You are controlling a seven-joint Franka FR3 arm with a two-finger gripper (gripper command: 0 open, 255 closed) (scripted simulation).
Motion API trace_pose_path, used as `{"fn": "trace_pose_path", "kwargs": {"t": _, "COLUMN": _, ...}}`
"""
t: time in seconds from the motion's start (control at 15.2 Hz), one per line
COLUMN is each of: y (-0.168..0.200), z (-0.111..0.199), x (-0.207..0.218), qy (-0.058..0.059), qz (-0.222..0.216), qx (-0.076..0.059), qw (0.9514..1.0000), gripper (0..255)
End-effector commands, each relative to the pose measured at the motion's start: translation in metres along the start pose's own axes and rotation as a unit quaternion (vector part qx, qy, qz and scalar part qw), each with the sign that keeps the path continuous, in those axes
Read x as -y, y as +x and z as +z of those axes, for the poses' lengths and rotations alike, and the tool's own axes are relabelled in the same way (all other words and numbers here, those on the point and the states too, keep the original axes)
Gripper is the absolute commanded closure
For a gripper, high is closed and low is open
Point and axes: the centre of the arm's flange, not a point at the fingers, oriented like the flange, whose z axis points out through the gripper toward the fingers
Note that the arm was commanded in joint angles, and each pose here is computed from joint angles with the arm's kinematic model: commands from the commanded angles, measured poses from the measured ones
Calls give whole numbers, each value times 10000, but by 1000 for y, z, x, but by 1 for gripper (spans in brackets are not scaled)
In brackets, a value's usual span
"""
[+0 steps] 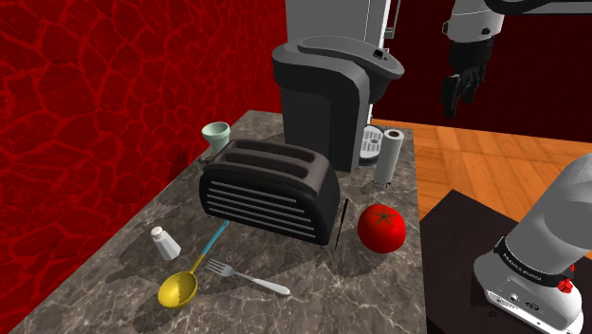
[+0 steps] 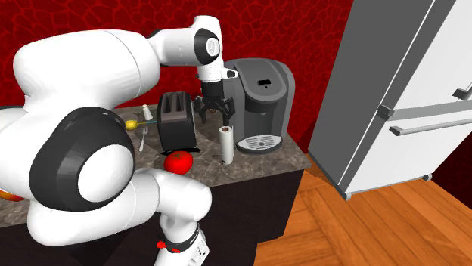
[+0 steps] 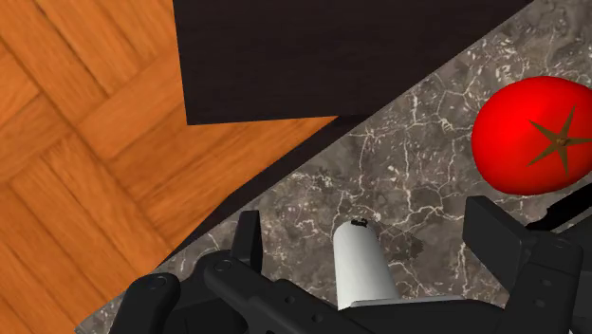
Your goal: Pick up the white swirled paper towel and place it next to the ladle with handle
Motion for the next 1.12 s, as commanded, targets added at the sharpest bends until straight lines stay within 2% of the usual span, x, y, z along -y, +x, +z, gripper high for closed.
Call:
{"fn": "trace_pose_path", "kwargs": {"t": 0.0, "y": 0, "z": 0, "x": 0, "qy": 0, "qz": 0, "qx": 0, "qw": 10000, "gripper": 0}}
{"fn": "trace_pose_path", "kwargs": {"t": 0.92, "y": 171, "z": 77, "x": 45, "qy": -360, "qz": 274, "qx": 176, "qw": 9988, "gripper": 0}}
{"fn": "trace_pose_path", "kwargs": {"t": 1.06, "y": 175, "z": 84, "x": 46, "qy": -370, "qz": 282, "qx": 181, "qw": 9987, "gripper": 0}}
